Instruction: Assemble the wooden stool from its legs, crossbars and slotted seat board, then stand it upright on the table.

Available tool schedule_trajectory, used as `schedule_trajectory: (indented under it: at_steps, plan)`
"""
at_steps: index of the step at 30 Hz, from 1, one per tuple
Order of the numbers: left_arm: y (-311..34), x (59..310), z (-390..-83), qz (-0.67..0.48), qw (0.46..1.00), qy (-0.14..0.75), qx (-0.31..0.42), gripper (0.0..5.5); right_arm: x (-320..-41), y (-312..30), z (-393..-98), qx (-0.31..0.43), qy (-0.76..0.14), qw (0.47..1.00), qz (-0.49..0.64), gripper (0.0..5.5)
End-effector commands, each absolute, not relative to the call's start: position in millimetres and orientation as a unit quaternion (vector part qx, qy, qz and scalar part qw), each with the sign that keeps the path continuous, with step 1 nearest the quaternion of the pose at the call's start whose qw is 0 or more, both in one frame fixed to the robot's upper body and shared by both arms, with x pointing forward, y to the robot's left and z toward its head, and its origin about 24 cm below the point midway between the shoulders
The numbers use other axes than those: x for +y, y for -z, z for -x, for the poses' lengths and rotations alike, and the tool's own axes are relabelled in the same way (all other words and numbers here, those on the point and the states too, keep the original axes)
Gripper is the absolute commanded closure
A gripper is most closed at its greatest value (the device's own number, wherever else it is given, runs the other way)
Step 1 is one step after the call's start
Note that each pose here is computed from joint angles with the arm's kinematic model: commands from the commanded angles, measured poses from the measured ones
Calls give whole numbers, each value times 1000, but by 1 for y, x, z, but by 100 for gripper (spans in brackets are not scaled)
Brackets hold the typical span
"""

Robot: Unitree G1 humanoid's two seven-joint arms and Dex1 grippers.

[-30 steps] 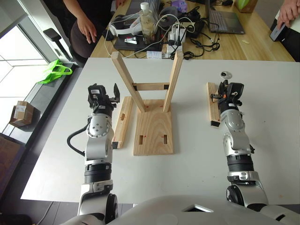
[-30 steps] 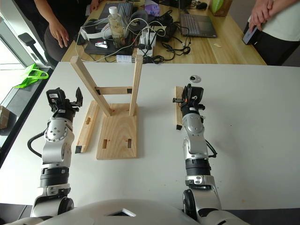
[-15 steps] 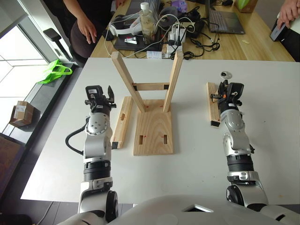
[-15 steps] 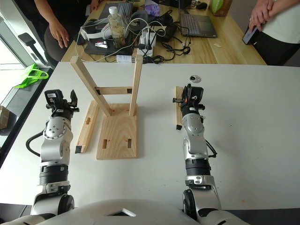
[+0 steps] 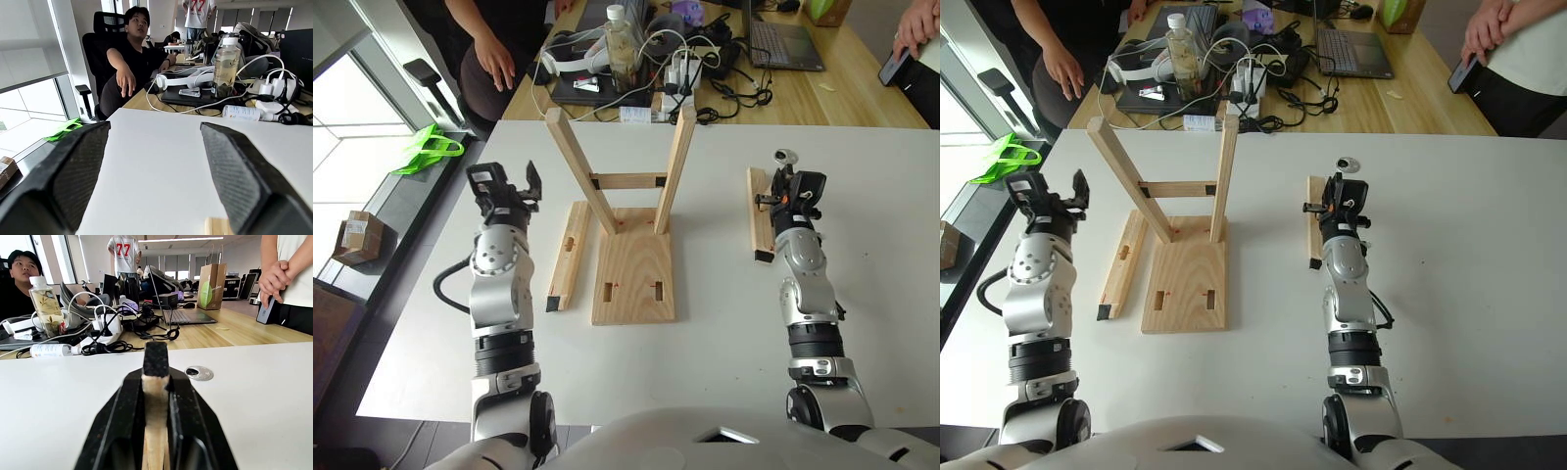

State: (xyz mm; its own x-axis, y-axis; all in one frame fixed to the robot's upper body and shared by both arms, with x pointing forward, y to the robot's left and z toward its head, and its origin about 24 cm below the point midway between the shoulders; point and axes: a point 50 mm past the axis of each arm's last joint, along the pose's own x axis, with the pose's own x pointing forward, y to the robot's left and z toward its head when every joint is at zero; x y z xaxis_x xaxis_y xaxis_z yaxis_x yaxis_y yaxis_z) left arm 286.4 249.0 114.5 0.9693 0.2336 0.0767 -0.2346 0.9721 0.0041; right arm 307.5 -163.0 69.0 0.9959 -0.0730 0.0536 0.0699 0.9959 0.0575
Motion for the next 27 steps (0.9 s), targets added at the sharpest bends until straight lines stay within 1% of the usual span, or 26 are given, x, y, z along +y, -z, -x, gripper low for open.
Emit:
schedule_trajectory:
  at_steps: [1,2,3,5,7,9,12,14,17,21,24,27]
  plan:
    - [-171,241,-291,75,986,-60,-135,210,-166,-102,-314,-111,5,991,-79,514]
    - [-178,234,-290,99,984,-27,-145,210,-166,-106,-314,-124,-6,987,-99,514]
    - [-186,219,-288,147,977,45,-148,210,-166,-112,-312,-143,-24,977,-156,514]
    - [-195,196,-279,218,951,160,-148,210,-170,-123,-308,-175,-53,948,-260,514]
    - [-198,182,-269,275,921,239,-134,210,-178,-134,-304,-204,-78,903,-370,514]
    - [-200,173,-260,312,895,292,-123,210,-185,-147,-299,-230,-122,852,-453,514]
    - [-208,160,-244,353,847,379,-117,210,-188,-175,-282,-270,-242,759,-540,514]
    - [-210,152,-236,376,819,421,-100,210,-186,-192,-266,-288,-332,706,-556,514]
    - [-211,144,-227,406,782,466,-79,210,-181,-204,-249,-285,-424,661,-550,514]
    - [-211,130,-217,412,749,518,-33,210,-169,-206,-235,-253,-500,636,-530,514]
    - [-210,121,-211,408,729,550,-7,210,-160,-202,-230,-228,-525,630,-524,514]
    - [-207,116,-205,395,722,569,16,210,-154,-199,-227,-210,-538,624,-526,514]
